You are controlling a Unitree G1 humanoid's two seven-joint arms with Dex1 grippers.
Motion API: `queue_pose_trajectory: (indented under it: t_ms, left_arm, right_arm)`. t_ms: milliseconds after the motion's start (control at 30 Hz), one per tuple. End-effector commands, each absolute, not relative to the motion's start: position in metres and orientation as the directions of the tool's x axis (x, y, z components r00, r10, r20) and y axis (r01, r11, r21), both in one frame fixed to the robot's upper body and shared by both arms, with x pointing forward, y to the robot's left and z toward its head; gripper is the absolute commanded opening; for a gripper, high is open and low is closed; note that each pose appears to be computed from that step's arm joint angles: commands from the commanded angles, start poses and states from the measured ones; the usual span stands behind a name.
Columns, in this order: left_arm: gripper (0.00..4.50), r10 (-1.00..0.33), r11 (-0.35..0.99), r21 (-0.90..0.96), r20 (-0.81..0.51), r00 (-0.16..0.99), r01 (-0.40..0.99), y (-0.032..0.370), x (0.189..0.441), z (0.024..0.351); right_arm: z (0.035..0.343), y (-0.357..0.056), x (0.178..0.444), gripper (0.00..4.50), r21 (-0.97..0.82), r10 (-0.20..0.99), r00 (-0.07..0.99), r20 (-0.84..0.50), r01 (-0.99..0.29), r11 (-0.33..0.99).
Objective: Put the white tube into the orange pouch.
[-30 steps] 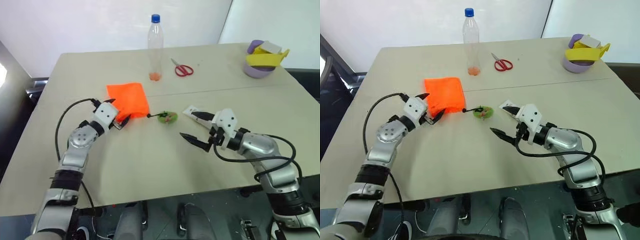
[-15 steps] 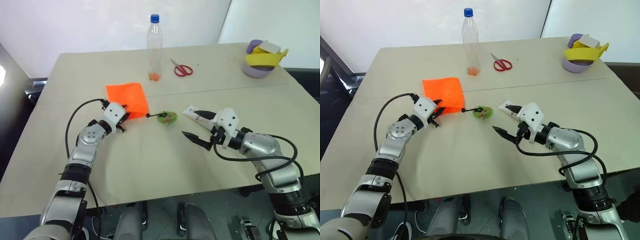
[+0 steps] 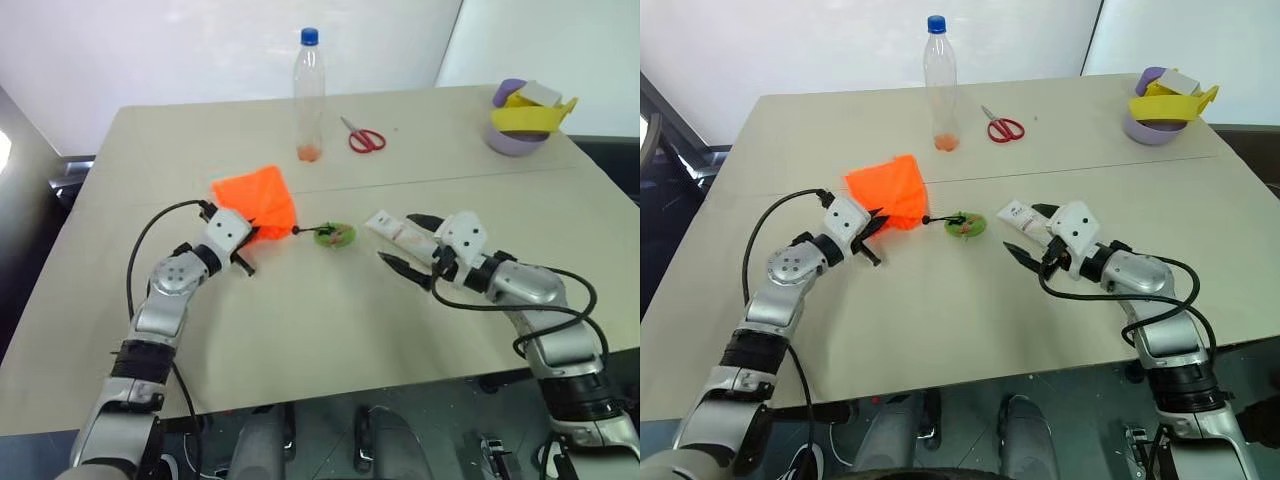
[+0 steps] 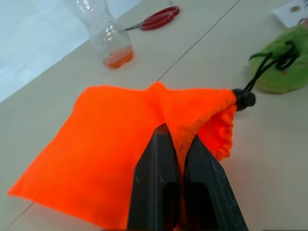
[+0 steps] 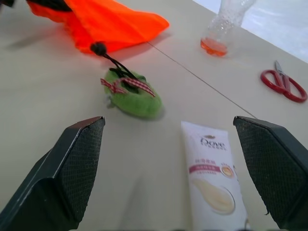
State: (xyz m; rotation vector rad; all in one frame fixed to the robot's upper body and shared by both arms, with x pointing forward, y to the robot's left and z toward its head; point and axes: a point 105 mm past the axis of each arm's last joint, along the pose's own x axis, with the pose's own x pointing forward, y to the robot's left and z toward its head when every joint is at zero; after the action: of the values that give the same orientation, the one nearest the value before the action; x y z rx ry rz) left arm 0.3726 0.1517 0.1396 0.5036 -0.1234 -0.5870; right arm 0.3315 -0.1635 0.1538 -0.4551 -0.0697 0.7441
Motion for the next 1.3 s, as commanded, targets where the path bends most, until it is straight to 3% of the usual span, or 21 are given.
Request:
queue_pose_trajectory:
  t_ms: [33,500,733,1033,1133,1300]
  left_arm:
    - [0.04,-0.575,0.714,0.492,0.006,0.818,0.498,0.151,0.358,0.159]
    - [0.04,-0.733,0.607,0.405,-0.045,0.678,0.683,0.126,0.301,0.166]
    - [0.04,-0.699,0.601,0.467,-0.086,0.71,0.649,0.142,0.312,0.156]
    - [0.04,-0.7,0.643,0.427,-0.008,0.714,0.636,0.133,0.316,0.154]
    - [0.04,-0.702,0.64,0.426,-0.013,0.712,0.639,0.13,0.315,0.149]
    - [0.04,-0.695,0.65,0.43,0.002,0.719,0.626,0.132,0.316,0.153]
  right_arm:
    - [0.165,-0.168,0.332,4.5,-0.474,0.662,0.747,-0.063,-0.606,0.639]
    - [0.144,-0.204,0.343,4.5,-0.435,0.554,0.811,-0.186,-0.574,0.694]
    - [0.147,-0.211,0.353,4.5,-0.263,0.502,0.833,-0.233,-0.551,0.792]
    - [0.147,-0.231,0.351,4.5,-0.238,0.389,0.755,-0.529,-0.571,0.785]
    - [0.152,-0.223,0.355,4.5,-0.122,0.424,0.726,-0.542,-0.566,0.815]
    - [0.148,-0.214,0.358,4.5,-0.128,0.431,0.699,-0.571,-0.594,0.794]
